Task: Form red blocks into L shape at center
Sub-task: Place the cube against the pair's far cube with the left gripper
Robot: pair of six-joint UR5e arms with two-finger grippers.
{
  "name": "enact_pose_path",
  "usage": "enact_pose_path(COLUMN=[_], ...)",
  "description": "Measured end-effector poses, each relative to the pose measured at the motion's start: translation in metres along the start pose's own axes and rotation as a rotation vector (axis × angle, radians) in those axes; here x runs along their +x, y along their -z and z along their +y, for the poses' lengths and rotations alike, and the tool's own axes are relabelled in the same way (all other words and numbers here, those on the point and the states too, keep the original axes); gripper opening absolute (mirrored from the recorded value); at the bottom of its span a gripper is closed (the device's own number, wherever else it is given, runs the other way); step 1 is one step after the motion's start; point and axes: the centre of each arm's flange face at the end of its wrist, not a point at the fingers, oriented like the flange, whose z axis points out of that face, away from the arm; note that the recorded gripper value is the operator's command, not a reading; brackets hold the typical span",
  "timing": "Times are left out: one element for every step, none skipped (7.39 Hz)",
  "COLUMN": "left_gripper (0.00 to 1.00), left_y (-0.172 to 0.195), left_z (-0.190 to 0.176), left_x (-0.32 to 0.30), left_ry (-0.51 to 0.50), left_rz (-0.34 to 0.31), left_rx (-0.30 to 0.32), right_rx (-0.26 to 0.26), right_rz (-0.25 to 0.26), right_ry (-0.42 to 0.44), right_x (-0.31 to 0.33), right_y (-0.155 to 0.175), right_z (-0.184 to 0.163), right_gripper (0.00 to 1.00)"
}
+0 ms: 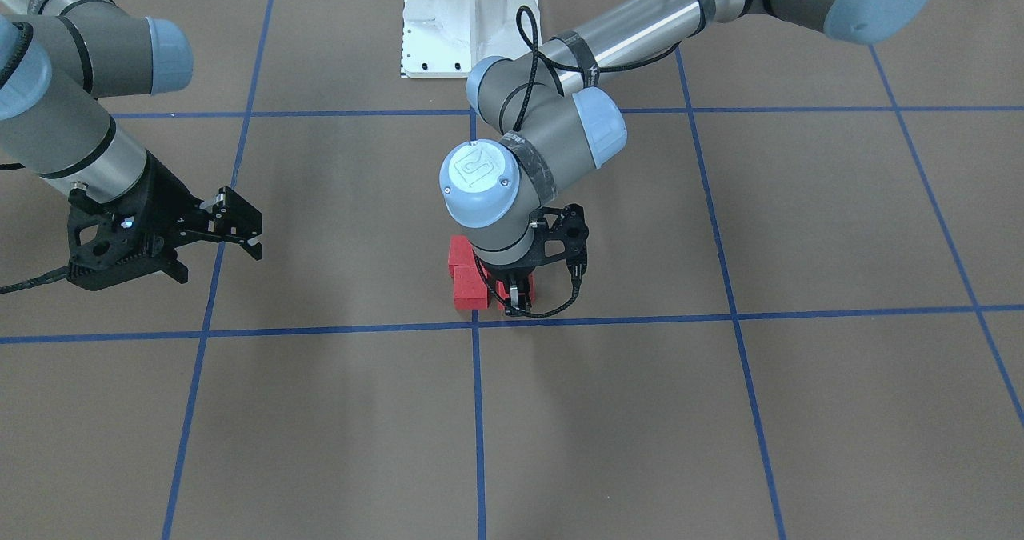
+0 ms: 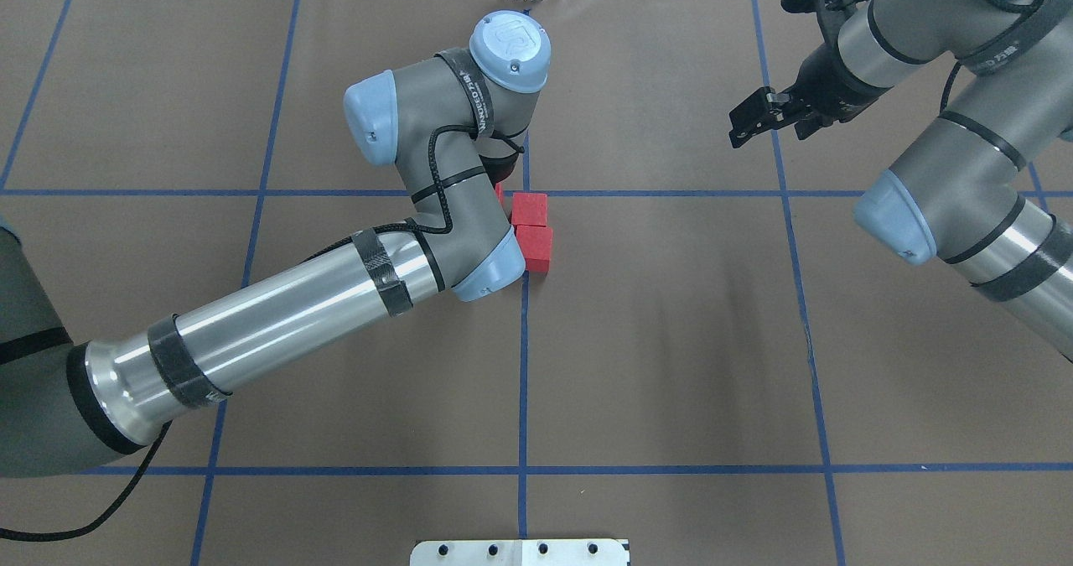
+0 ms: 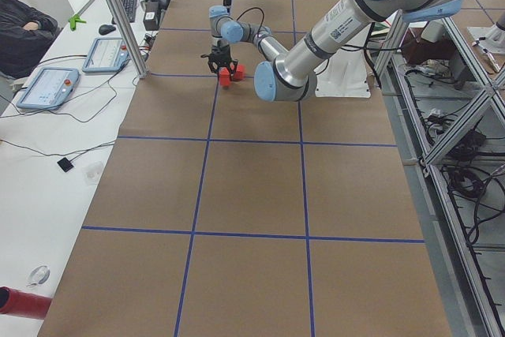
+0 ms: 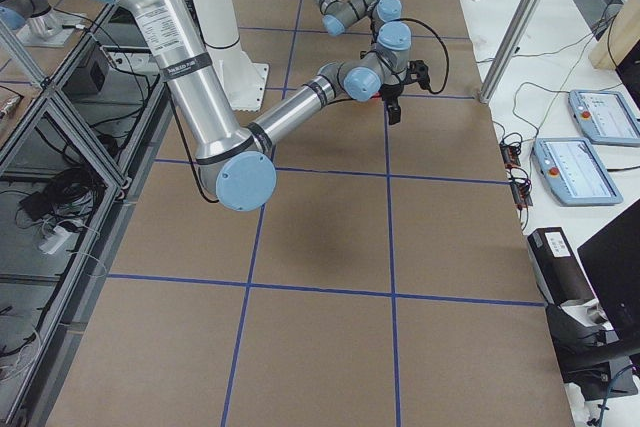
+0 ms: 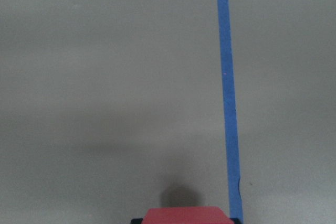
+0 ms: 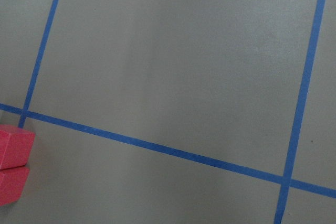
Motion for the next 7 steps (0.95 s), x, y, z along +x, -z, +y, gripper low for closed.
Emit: enact_pose_path(left_gripper=[0.00,0.00,0.00,0.00,0.00,0.00,0.00], left_y=[0.0020,0.0014,-0.0019,-0.0048,-0.0064,-0.0066,-0.0069], left_z=[0.0039,0.0074,0.0099,0.0112,0.0120,0.0128,0.0136], left_x=[0.0008,0.0003,-0.0014,-0.0028,-0.0038,-0.0044,-0.0051], left_ry=[0.002,0.001,-0.002,-0.004,-0.006,-0.006,-0.007], left_rz=[0.004,0.008,0.013,0.016,0.017,0.018,0.017], left_rx=[0.007,0.015,0.027,0.036,0.041,0.042,0.042], right_rx=[-0.001,-0.002,-0.003,-0.003,-0.003,-0.004,-0.004], right_rz=[0.001,0.003,0.005,0.005,0.005,0.005,0.005], right_ry=[-0.001,-0.003,-0.005,-0.005,-0.004,-0.004,-0.004], right_x=[0.0003,0.0011,0.0019,0.0022,0.0021,0.0021,0.0023], right_y=[-0.0005,-0.0012,-0.0020,-0.0023,-0.0024,-0.0024,-0.0026], right_z=[0.0000,0.0000,0.0000,-0.0001,-0.0002,-0.0002,-0.0001], right_gripper=[0.99,0.99,0.99,0.99,0.99,0.99,0.99])
